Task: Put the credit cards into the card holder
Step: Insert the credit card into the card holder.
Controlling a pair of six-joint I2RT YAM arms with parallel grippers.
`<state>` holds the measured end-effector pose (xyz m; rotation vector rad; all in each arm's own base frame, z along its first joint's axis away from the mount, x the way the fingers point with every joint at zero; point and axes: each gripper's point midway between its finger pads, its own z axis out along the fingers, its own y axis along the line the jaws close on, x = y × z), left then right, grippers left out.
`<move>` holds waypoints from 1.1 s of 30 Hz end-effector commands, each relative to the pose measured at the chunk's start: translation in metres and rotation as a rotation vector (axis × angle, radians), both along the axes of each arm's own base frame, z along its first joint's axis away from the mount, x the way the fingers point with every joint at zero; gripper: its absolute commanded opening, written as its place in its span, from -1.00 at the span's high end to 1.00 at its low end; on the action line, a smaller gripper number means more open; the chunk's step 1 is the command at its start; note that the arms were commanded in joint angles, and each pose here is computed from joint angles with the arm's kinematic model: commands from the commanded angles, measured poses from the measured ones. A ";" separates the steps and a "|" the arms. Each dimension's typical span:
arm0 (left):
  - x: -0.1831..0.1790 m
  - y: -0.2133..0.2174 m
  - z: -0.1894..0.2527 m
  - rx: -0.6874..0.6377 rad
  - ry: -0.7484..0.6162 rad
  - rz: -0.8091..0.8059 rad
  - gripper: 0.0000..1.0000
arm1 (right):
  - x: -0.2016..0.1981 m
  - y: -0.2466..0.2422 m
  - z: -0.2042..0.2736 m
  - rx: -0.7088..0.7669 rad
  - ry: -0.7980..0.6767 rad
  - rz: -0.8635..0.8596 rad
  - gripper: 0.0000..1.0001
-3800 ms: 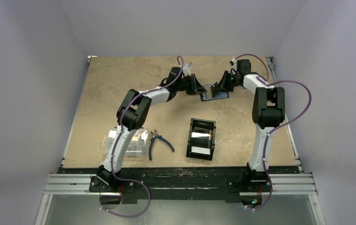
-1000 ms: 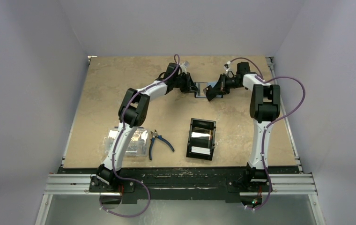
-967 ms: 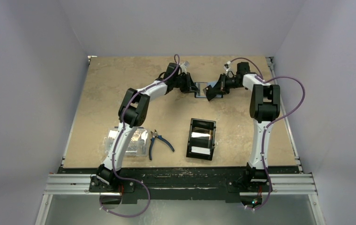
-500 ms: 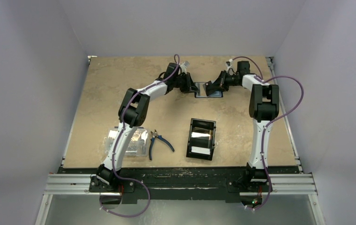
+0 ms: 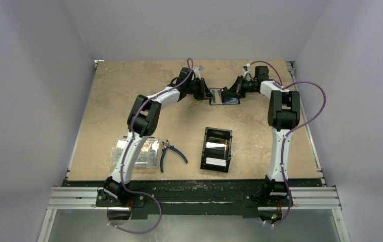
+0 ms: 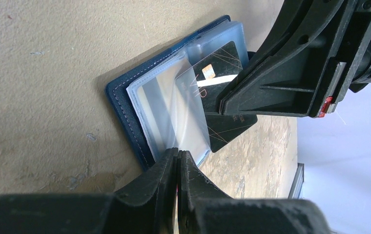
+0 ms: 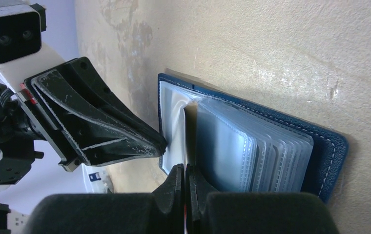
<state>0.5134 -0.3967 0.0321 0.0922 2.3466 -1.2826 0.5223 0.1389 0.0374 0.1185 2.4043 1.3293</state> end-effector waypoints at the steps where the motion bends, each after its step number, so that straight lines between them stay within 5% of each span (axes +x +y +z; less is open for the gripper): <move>1: -0.011 0.029 -0.072 0.162 0.106 0.049 0.85 | 0.016 -0.007 -0.014 -0.082 -0.084 -0.015 1.00; 16: -0.011 0.033 -0.077 0.191 0.110 0.052 0.86 | 0.026 -0.008 -0.003 -0.133 -0.239 -0.028 1.00; 33: -0.011 0.034 -0.082 0.198 0.124 0.058 0.86 | 0.042 -0.012 -0.003 -0.139 -0.231 -0.131 1.00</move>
